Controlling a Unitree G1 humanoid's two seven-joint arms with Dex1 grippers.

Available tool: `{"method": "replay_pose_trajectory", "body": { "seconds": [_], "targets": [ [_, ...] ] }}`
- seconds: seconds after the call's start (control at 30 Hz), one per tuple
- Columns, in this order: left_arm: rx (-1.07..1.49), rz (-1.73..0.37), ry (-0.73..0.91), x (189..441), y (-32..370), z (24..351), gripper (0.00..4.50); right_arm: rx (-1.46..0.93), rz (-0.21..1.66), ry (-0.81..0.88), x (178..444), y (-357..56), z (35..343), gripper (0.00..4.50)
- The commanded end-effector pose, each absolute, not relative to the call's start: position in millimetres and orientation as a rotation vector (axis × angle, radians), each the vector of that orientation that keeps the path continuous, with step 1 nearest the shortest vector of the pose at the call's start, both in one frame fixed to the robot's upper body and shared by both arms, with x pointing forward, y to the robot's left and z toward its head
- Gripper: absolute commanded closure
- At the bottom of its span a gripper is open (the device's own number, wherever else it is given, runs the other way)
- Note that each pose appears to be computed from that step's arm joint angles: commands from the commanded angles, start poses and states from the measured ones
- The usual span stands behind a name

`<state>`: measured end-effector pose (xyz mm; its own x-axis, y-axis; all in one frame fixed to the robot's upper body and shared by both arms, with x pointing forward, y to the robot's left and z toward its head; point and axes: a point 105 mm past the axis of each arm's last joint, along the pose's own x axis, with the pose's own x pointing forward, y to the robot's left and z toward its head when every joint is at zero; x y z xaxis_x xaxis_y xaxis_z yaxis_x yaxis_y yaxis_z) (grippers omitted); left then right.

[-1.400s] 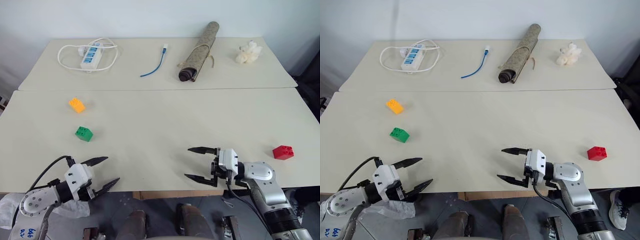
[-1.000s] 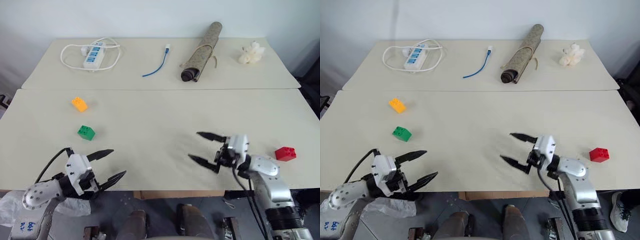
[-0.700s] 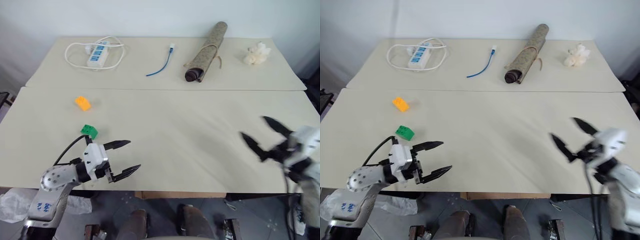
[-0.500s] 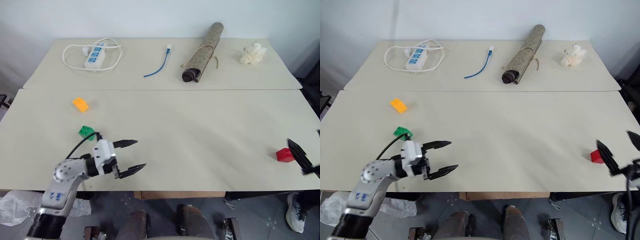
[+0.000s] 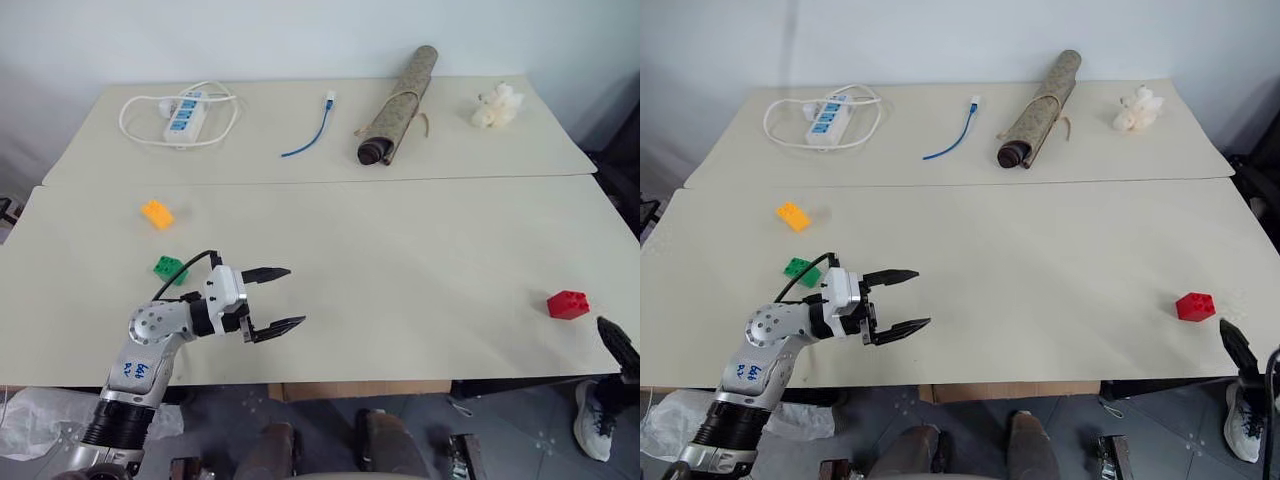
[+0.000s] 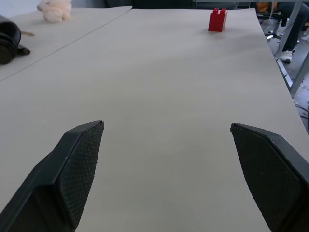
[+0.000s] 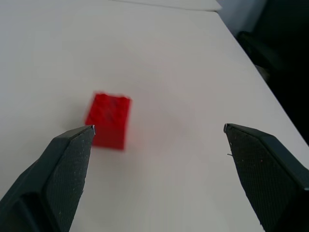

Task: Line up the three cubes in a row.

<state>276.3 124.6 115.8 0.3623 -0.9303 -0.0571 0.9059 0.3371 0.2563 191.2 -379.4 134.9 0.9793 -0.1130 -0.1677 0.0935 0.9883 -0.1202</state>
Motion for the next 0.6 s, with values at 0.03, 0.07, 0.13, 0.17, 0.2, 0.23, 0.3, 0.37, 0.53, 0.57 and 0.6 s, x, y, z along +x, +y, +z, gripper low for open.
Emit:
{"method": "replay_pose_trajectory", "body": {
  "seconds": [0.03, 0.07, 0.13, 0.17, 0.2, 0.23, 0.3, 0.37, 0.53, 0.57, 0.6],
  "targets": [
    [0.277, -1.206, -0.128, 272, 125, 119, 0.03, -0.097, -0.078, 0.217, 203, -372, 133, 0.0],
    [0.275, -1.204, -0.128, 272, 125, 120, 0.03, -0.096, -0.074, 0.228, 205, -370, 132, 0.0],
    [0.267, -1.218, -0.102, 267, 126, 116, 0.03, -0.13, -0.074, 0.256, 213, -373, 125, 0.0],
    [0.265, -1.225, -0.092, 265, 126, 114, 0.03, -0.14, -0.079, 0.26, 216, -375, 124, 0.0],
    [0.264, -1.229, -0.085, 263, 126, 113, 0.03, -0.145, -0.081, 0.262, 218, -376, 123, 0.0],
    [0.266, -1.231, -0.081, 262, 127, 112, 0.03, -0.137, -0.099, 0.26, 219, -380, 122, 0.0],
    [0.269, -1.227, -0.078, 260, 127, 112, 0.03, -0.108, -0.129, 0.266, 222, -387, 117, 0.0],
    [0.272, -1.216, -0.08, 260, 129, 113, 0.03, -0.111, -0.131, 0.285, 225, -390, 110, 0.0],
    [0.278, -1.197, -0.081, 260, 132, 114, 0.0, -0.067, -0.105, 0.287, 230, -385, 102, 0.57],
    [0.279, -1.196, -0.081, 260, 132, 114, 0.0, -0.069, -0.092, 0.27, 233, -382, 104, 0.91],
    [0.279, -1.195, -0.08, 260, 132, 114, 0.0, -0.074, -0.08, 0.27, 234, -381, 103, 1.23]
  ]
}}
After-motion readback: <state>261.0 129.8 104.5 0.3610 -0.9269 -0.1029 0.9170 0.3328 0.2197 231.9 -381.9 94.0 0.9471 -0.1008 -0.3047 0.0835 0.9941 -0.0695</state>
